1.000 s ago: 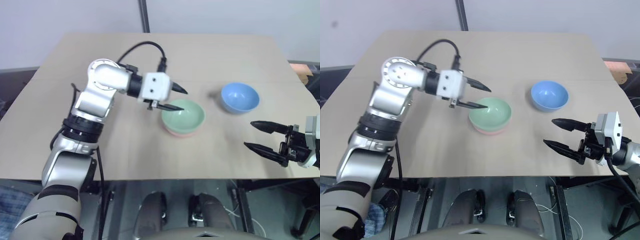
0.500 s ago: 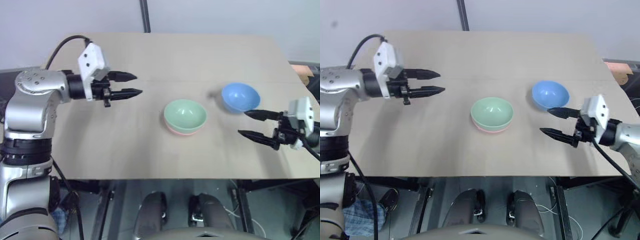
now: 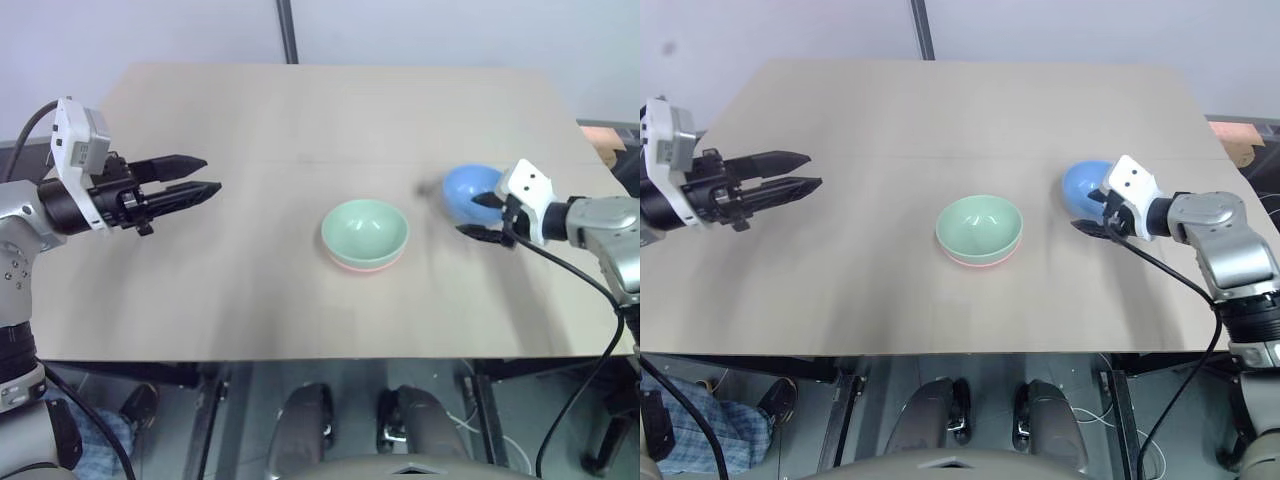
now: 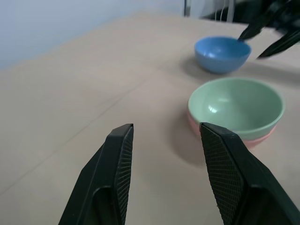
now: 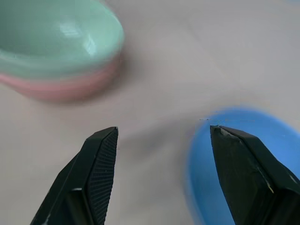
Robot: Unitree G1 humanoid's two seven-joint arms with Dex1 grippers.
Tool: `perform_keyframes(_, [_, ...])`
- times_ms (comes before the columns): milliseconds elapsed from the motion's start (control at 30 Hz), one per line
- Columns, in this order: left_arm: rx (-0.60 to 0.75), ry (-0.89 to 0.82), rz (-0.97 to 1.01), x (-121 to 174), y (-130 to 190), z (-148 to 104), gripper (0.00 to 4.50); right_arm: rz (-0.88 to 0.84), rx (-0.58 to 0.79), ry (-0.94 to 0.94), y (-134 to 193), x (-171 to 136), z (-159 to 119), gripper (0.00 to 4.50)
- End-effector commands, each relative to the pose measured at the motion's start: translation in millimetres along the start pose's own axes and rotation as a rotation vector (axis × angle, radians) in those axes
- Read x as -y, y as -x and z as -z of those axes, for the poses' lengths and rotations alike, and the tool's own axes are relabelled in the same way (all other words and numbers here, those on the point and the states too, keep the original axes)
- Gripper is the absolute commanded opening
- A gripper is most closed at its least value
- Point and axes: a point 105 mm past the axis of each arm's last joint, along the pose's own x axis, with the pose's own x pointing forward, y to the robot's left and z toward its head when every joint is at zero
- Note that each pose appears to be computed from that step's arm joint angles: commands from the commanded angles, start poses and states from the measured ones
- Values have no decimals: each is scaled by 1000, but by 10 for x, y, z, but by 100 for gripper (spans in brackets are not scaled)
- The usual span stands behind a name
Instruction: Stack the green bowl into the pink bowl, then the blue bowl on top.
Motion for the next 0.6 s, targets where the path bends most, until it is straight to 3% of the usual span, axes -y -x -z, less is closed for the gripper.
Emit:
perform_keyframes(33, [-10,-37,25,72,103,-75,236,63,-113,-23,-110,137,106,344])
perform_keyframes(167, [-29,-36,44,108,103,-39,236,68,-180,-29,-243,153,164,344])
perform_keyframes(267, [-46,-34,71,145,91,-22,244,47,-176,-16,-281,120,118,229])
perform_keyframes(300, [-52,-30,83,164,86,-14,244,44,-176,-13,-285,114,109,159])
perform_keyframes(400, [-77,-23,123,234,74,28,244,34,-171,-1,-288,92,85,16])
perform_keyframes(600, [-82,-27,125,252,52,57,244,55,-157,28,-274,114,28,7])
